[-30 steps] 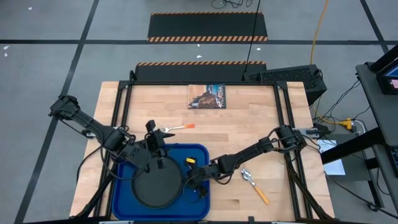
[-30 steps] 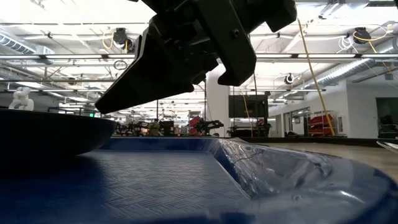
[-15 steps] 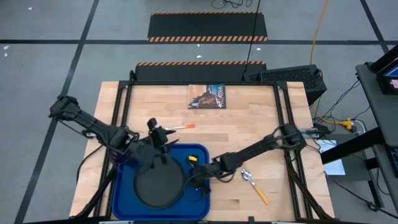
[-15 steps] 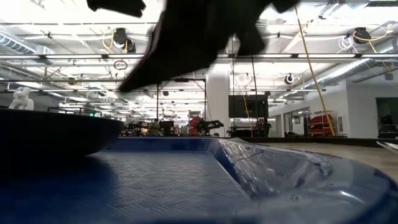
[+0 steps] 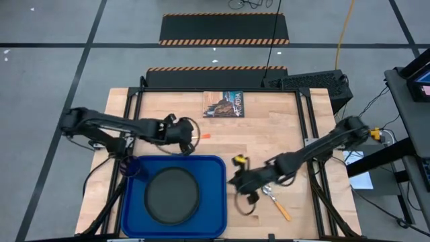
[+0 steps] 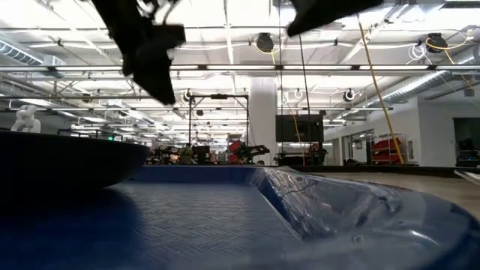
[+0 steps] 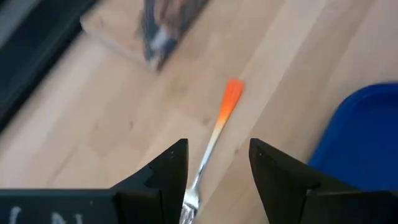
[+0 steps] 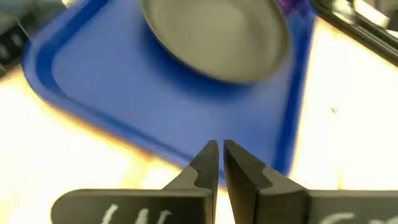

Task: Pick and place plate/cup/fork/spoon on tray
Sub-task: Put the orange fork on the blue serving tray to the right of the black plate

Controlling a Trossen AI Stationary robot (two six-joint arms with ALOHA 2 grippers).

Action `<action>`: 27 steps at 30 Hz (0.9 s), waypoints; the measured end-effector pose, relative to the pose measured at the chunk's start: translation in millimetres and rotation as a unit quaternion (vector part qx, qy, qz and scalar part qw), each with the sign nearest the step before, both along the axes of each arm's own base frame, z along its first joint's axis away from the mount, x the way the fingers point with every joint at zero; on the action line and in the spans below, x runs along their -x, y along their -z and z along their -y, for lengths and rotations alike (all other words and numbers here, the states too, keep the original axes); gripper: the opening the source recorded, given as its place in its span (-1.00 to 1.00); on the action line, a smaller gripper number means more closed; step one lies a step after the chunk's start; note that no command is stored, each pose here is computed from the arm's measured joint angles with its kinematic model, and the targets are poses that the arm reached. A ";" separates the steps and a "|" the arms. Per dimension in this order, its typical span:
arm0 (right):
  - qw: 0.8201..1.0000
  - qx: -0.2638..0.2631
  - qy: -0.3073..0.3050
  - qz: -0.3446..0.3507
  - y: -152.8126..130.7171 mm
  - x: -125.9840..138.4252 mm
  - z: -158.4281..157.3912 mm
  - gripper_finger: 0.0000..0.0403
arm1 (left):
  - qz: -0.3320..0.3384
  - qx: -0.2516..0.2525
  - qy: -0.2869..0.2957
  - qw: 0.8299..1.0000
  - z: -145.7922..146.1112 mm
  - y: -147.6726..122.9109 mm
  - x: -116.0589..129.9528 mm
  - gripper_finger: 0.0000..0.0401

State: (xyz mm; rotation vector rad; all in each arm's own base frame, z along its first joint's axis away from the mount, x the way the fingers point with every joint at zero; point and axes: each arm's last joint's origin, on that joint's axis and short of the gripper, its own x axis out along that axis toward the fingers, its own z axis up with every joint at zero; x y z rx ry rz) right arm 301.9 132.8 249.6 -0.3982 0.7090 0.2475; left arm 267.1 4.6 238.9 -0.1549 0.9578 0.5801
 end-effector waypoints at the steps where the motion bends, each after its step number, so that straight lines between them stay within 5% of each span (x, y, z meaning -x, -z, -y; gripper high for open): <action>1: 1.000 0.001 0.002 0.003 0.1 9.9 5.3 -0.92 | -0.018 0.009 -0.005 1.000 -4.3 6.8 -2.7 -0.14; 7: 0.998 -0.015 0.029 0.056 -7.8 60.7 38.2 -0.92 | -0.130 0.071 0.005 0.989 -24.1 50.3 -13.7 -0.14; 13: 0.990 -0.012 0.079 0.115 -14.1 92.4 63.8 -0.92 | -0.162 0.099 0.023 0.981 -36.5 73.5 -22.0 -0.14; 27: 0.989 0.027 0.070 0.125 -12.2 99.0 75.9 -0.92 | -0.185 0.052 0.093 0.977 -50.0 80.9 -22.2 -0.06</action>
